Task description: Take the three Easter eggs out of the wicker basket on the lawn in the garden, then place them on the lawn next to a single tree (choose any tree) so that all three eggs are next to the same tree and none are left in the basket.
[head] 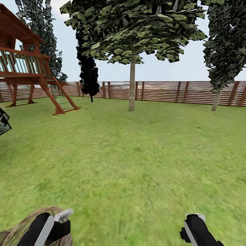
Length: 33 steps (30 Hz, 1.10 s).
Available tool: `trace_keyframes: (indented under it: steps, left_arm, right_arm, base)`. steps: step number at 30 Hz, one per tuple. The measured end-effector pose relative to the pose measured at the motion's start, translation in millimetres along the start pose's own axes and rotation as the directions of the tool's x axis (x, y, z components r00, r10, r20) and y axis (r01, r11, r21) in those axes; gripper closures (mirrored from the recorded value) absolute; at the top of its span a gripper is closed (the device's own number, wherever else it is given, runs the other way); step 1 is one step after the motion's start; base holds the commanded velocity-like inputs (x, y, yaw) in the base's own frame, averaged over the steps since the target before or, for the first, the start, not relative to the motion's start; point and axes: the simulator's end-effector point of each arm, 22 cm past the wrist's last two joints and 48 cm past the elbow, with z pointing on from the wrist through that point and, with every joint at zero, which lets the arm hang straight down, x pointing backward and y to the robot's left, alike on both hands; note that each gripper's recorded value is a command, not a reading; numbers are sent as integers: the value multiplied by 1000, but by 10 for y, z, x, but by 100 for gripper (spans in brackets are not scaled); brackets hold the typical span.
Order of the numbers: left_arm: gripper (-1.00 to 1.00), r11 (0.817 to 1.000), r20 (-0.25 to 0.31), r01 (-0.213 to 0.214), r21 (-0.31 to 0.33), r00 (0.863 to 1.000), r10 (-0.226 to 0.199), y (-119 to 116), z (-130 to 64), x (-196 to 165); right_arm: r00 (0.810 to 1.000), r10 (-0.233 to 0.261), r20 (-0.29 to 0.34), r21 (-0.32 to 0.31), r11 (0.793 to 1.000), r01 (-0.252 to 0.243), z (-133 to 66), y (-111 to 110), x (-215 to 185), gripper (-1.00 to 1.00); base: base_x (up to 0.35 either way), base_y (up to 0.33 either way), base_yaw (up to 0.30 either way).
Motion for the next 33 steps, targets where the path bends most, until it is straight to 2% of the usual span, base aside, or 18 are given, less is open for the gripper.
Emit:
trace_keyframes:
  steps: [33]
  left_arm:
    - [100, 1000, 0, -1, 0, 1000, 1, -5, 0, -1]
  right_arm:
    - [1000, -1, 0, -1, 1000, 1, -2, 9, 0, -100]
  base:
    - [316, -80, 0]
